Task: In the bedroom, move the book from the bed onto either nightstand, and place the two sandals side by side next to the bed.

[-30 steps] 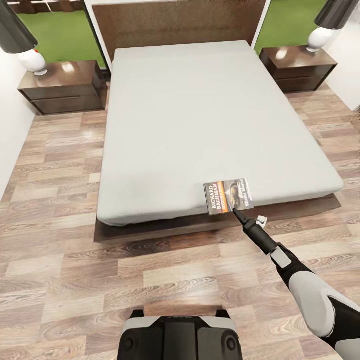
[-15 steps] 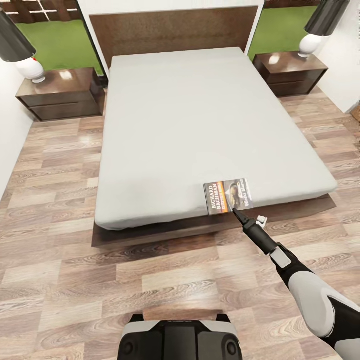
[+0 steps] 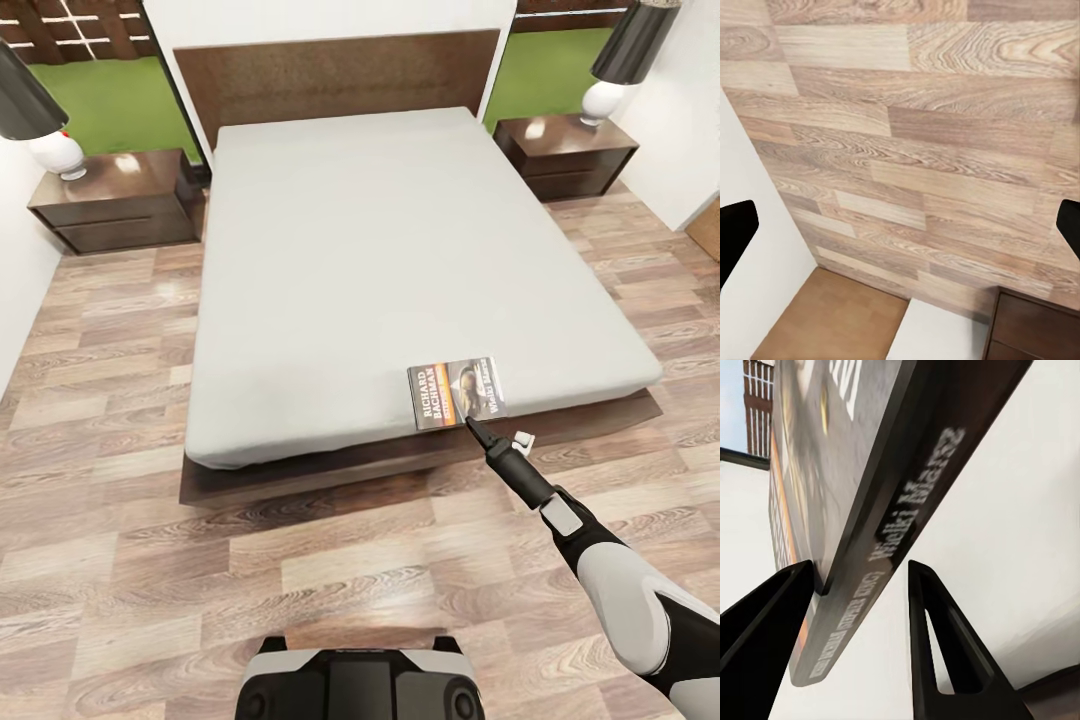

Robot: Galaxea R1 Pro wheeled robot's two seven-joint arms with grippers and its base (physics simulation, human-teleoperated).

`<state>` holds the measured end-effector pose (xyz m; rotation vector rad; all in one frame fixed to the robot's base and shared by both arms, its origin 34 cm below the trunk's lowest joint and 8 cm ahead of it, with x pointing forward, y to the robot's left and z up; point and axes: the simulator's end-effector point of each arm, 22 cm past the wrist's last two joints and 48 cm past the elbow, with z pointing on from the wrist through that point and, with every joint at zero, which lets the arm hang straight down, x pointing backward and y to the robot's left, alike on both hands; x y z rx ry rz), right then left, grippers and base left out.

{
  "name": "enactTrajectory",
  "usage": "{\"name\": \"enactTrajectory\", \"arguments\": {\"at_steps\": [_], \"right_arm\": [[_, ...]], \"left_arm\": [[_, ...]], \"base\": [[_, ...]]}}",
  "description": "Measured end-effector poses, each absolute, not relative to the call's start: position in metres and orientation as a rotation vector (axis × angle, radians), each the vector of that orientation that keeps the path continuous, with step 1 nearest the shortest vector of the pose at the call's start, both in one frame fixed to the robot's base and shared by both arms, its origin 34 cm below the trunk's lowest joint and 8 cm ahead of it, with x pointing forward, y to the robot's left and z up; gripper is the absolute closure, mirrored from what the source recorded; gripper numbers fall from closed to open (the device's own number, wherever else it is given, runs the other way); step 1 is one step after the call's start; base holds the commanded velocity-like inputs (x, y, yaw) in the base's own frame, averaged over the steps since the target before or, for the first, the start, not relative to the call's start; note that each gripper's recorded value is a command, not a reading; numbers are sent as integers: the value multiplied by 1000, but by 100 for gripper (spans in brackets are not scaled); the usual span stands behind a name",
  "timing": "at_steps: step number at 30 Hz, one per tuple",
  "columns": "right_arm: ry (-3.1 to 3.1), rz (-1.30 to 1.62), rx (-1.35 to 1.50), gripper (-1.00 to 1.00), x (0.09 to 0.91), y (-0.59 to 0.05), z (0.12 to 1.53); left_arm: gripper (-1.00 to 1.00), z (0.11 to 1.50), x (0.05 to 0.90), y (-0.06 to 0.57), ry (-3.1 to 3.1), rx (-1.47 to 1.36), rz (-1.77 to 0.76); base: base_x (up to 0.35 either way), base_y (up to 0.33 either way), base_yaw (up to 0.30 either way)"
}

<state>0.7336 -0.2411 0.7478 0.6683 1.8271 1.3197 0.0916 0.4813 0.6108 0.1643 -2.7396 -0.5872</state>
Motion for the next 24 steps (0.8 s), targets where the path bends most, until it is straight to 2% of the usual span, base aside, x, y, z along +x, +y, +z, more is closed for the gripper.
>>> {"name": "enactTrajectory", "arguments": {"at_steps": [24], "right_arm": [[1788,1315,623,100,744,-235,772]], "left_arm": [[-100,613,100,481,-2769,173,-590]], "base": [[0,0,-65]]}}
